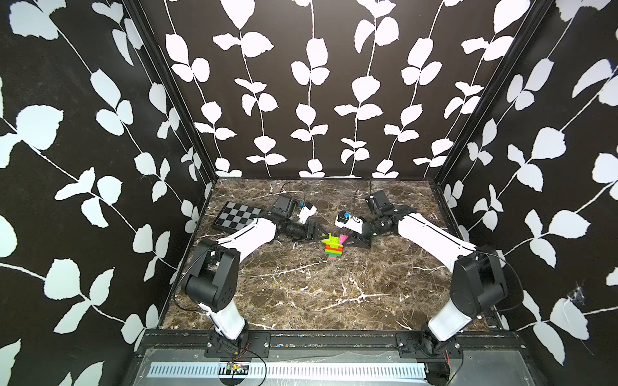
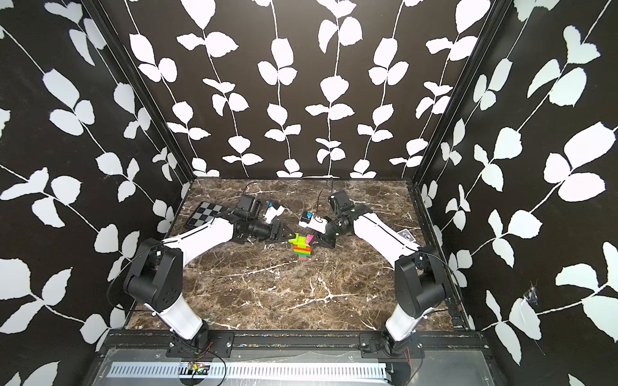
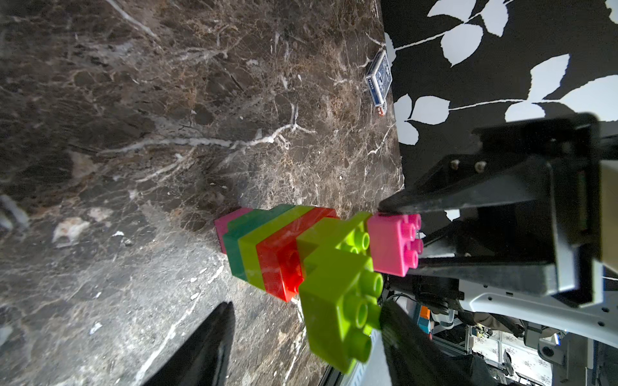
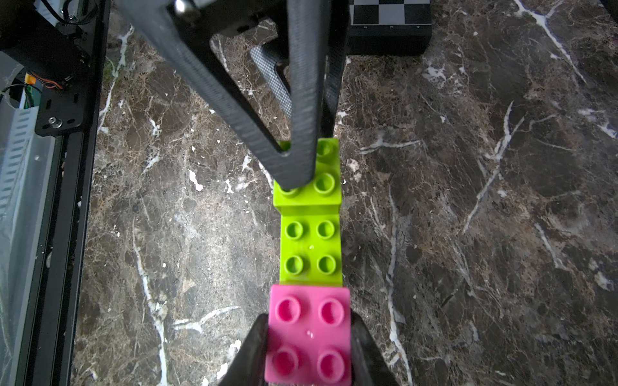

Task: Assemble a carrot with lego
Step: Assemble the lego brick with the lego brick.

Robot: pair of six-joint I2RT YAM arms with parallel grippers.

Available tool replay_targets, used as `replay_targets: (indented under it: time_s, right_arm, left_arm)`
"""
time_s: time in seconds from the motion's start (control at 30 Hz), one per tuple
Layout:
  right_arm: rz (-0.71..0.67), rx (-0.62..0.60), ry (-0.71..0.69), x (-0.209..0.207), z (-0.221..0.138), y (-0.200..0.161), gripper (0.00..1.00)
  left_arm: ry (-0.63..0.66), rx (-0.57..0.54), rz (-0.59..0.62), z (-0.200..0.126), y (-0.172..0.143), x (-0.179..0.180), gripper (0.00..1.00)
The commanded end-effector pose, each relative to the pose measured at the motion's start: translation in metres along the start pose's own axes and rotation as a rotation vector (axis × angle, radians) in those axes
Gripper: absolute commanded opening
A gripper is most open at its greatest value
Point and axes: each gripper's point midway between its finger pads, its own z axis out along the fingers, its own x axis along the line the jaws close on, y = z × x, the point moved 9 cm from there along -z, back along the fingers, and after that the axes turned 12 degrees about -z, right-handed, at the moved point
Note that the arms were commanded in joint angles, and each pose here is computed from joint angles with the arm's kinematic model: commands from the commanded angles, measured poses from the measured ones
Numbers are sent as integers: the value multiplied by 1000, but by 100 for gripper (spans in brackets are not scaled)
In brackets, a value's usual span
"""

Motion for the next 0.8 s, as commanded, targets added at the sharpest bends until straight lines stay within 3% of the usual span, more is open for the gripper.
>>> replay_targets:
  time_s: [0.0, 0.77]
  right_arm:
    - [36, 52, 18, 9, 4, -12, 9]
    - [-23, 108, 73, -4, 5, -4, 8]
  left_arm:
    - [3, 4, 10, -1, 1, 0, 71]
    - [10, 15, 7, 2, 1, 4, 71]
